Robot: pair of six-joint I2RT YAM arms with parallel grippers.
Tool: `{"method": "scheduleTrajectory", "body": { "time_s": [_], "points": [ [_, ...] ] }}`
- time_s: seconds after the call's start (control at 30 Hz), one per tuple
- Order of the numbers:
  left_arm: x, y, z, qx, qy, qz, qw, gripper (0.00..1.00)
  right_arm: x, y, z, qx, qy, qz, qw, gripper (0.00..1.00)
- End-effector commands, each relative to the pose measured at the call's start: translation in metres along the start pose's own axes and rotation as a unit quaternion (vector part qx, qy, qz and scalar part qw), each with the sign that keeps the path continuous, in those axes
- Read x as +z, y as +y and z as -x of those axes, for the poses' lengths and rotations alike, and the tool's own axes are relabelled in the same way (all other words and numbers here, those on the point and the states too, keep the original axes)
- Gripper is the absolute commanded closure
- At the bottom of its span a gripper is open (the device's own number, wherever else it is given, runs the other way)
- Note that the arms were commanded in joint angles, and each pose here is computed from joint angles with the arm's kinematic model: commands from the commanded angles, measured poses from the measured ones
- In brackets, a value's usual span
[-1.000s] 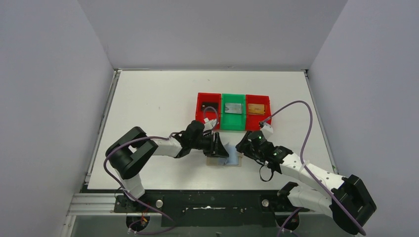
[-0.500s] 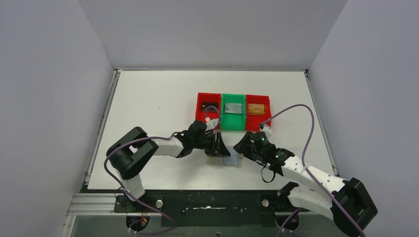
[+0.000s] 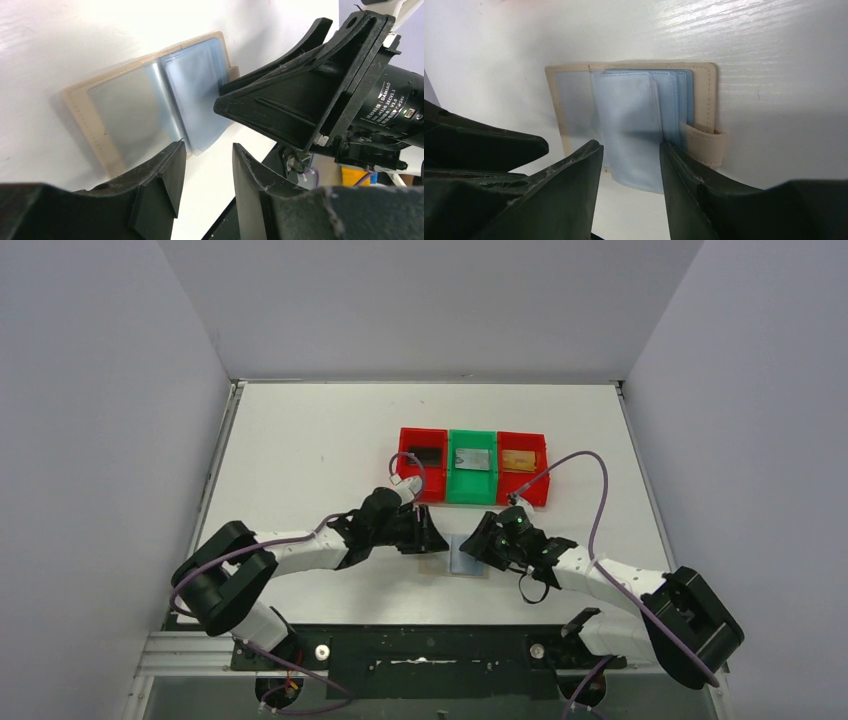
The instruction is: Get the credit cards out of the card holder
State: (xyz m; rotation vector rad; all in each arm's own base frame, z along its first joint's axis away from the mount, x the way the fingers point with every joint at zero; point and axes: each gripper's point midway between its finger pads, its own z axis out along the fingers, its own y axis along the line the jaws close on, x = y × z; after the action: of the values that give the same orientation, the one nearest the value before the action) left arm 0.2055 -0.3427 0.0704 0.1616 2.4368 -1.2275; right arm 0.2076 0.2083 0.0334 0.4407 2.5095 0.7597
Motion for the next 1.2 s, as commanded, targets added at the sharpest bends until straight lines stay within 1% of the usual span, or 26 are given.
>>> {"method": "scheduleTrajectory", "body": {
  "time_s": [0.0,0.17,0.33,0.4,0.57,0.77,0.87,1.0,1.07,1.17],
  "points": [
    [-0.015,0.013,0.012,0.008,-0.04,0.03,0.999,0.61,0.002,0.019,0.01,0.002,-0.014,0.031,0.999,0.53],
    [-0.017,0.038,-0.005,-0.012,-0.027,0.059,0.998,0.59,0.007,0.029,0.006,-0.01,0.001,0.044,0.999,0.56],
    [-0.014,0.048,-0.022,-0.031,-0.013,0.059,0.998,0.59,0.008,0.039,0.006,-0.025,0.004,0.044,0.999,0.63],
    [-0.015,0.047,-0.025,-0.034,-0.012,0.054,0.998,0.59,0.009,0.043,0.006,-0.03,0.004,0.043,0.999,0.63],
    [-0.015,0.047,-0.026,-0.034,-0.011,0.051,0.998,0.61,0.013,0.042,0.004,-0.051,0.007,0.006,0.999,0.63],
    [-0.019,0.044,-0.024,-0.033,-0.023,0.049,0.998,0.61,0.019,0.069,-0.002,-0.078,0.022,0.039,0.996,0.59],
    [-0.028,0.047,-0.017,-0.04,-0.053,0.063,0.996,0.61,0.029,0.081,-0.011,-0.092,0.049,0.052,0.993,0.59],
    [-0.058,0.054,-0.002,-0.066,-0.126,0.094,0.985,0.61,0.043,0.103,-0.023,-0.13,0.078,0.059,0.987,0.59],
    [-0.075,0.058,0.005,-0.081,-0.165,0.106,0.977,0.61,0.043,0.112,-0.024,-0.145,0.079,0.061,0.984,0.58],
    [-0.099,0.057,0.016,-0.091,-0.216,0.108,0.966,0.6,0.035,0.128,-0.021,-0.158,0.071,0.091,0.981,0.53]
  ]
}}
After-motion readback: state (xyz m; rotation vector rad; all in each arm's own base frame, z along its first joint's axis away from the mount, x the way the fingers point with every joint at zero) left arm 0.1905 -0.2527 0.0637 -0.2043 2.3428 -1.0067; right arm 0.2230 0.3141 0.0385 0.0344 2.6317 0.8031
